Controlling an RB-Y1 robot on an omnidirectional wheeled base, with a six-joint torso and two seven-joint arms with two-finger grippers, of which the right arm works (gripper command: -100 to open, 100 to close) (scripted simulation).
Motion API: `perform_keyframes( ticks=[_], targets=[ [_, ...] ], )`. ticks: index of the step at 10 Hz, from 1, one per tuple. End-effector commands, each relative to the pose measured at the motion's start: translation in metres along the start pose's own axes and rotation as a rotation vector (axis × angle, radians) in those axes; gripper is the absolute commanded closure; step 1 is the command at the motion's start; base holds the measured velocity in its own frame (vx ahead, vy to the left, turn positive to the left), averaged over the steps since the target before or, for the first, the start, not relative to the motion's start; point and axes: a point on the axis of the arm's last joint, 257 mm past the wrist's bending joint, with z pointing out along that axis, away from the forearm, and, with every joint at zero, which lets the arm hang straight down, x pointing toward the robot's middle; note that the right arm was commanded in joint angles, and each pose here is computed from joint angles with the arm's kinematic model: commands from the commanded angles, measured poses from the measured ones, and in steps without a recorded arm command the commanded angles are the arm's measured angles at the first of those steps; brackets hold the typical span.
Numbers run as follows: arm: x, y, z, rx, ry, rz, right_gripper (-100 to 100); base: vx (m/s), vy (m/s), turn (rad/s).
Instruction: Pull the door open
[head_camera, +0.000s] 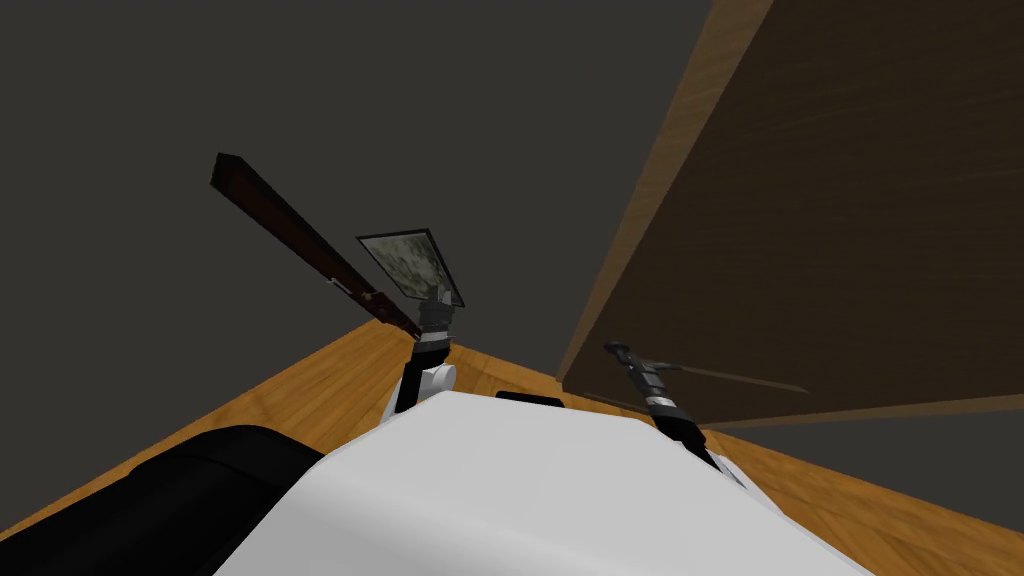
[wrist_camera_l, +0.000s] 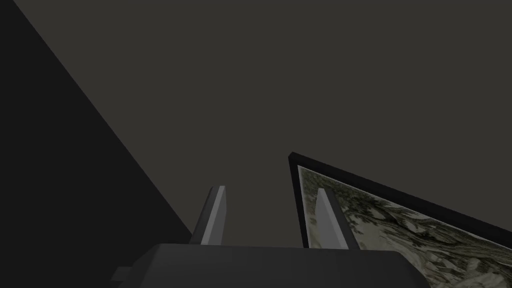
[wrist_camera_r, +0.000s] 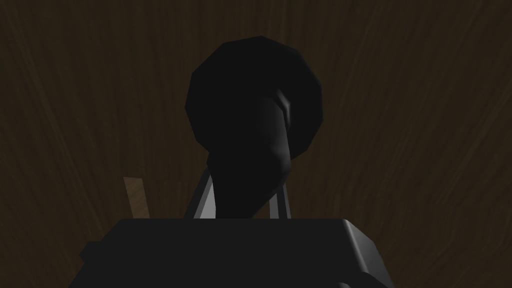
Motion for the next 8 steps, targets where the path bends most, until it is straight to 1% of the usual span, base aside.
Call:
perform_keyframes(
  ticks=[1, 4, 6, 7, 8],
  targets=[
    [0.000, -0.001, -0.0077, 0.000, 0.017, -0.001, 100, -0.193, -0.049, 0.149],
    [-0.003, -0.001, -0.0212, -0.002, 0.051, 0.000, 100, -0.220, -0.040, 0.161],
    [-0.004, 0.000, -0.0304, -0.003, 0.074, 0.001, 100, -0.213, -0.093, 0.155],
    [-0.005, 0.000, -0.0336, -0.002, 0.083, 0.001, 100, -0.210, -0.037, 0.151],
    [-0.004, -0.002, -0.0324, 0.004, 0.075, 0.002, 100, -0.085, -0.007, 0.018]
  ],
)
